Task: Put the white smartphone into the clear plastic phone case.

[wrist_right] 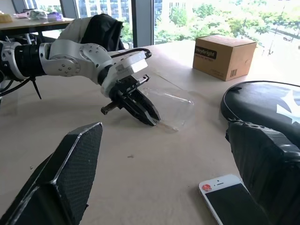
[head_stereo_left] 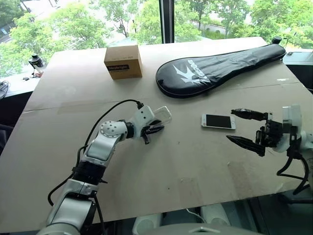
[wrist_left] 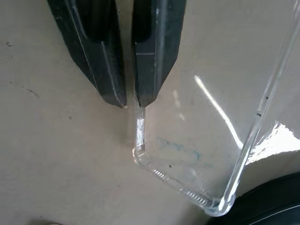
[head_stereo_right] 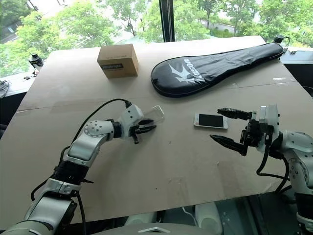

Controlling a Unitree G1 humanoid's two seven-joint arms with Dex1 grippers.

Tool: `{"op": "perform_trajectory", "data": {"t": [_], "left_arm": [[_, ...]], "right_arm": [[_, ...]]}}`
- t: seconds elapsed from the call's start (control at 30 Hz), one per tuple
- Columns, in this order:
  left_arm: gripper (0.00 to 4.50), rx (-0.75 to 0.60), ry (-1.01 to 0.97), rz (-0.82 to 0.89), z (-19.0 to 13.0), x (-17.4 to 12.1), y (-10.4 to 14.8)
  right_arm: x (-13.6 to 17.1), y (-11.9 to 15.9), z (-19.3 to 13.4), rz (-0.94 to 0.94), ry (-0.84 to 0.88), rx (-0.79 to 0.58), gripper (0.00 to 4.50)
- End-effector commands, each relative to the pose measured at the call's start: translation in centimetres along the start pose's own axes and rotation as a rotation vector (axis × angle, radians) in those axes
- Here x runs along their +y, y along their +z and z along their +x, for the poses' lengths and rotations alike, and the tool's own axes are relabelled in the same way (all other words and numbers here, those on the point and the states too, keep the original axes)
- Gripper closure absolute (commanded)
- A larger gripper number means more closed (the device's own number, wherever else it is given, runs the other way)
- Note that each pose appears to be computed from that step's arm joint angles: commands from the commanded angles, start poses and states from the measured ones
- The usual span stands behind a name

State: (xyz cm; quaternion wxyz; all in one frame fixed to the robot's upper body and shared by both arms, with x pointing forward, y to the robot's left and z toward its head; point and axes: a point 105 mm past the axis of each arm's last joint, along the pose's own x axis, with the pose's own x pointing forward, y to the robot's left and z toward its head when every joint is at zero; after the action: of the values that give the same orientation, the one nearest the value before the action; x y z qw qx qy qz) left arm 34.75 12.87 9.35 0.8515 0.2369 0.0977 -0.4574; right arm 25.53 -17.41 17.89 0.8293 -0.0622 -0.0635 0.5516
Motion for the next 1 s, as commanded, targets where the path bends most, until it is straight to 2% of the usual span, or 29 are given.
{"op": "perform_trajectory", "data": {"t": [0.03, 0.07, 0.1, 0.13, 0.37, 0.43, 0.5, 0.53, 0.6, 0.7, 0.87, 1.0], "left_arm": [[2.01, 0.055, 0.049, 0.053, -0.1, 0.9, -1.3], [1.44, 0.056, 0.042, 0.049, 0.0, 0.8, -1.4], [1.18, 0.055, 0.035, 0.043, 0.0, 0.8, -1.5], [0.72, 0.058, 0.034, 0.044, 0.0, 0.8, -1.6], [0.72, 0.133, 0.03, 0.095, 0.1, 1.1, -3.0], [1.23, 0.15, 0.015, 0.098, 0.1, 0.9, -3.5], [2.07, 0.161, 0.01, 0.092, 0.1, 0.9, -3.8], [2.63, 0.163, 0.011, 0.09, 0.0, 0.9, -3.9], [3.2, 0.172, 0.019, 0.071, 0.0, 1.1, -4.3], [4.45, 0.202, 0.056, 0.025, -0.4, 1.9, -5.4], [4.45, 0.212, 0.072, -0.011, -1.0, 2.4, -6.3], [4.45, 0.111, 0.014, -0.032, -0.5, 1.3, -4.6]], "right_arm": [[-0.1, 0.4, 0.2, -0.045, -0.006, -0.014, 0.0], [-0.1, 0.4, 0.3, -0.045, -0.007, -0.014, 0.0], [-0.2, 0.3, 0.4, -0.046, -0.008, -0.013, 0.0], [-0.2, 0.3, 0.4, -0.048, -0.009, -0.012, 0.0], [-0.1, 0.3, 0.6, -0.05, -0.024, -0.021, 0.0], [-0.1, 0.3, 0.6, -0.048, -0.026, -0.023, 0.0], [0.0, 0.3, 0.6, -0.048, -0.029, -0.024, 0.0], [0.0, 0.3, 0.7, -0.048, -0.029, -0.024, 0.0], [0.0, 0.3, 0.7, -0.049, -0.031, -0.025, 0.0], [0.1, 0.4, 0.7, -0.05, -0.035, -0.027, 0.0], [0.1, 0.4, 0.5, -0.054, -0.041, -0.025, 0.0], [0.1, 0.4, 0.4, -0.049, -0.039, -0.024, 0.0]]}}
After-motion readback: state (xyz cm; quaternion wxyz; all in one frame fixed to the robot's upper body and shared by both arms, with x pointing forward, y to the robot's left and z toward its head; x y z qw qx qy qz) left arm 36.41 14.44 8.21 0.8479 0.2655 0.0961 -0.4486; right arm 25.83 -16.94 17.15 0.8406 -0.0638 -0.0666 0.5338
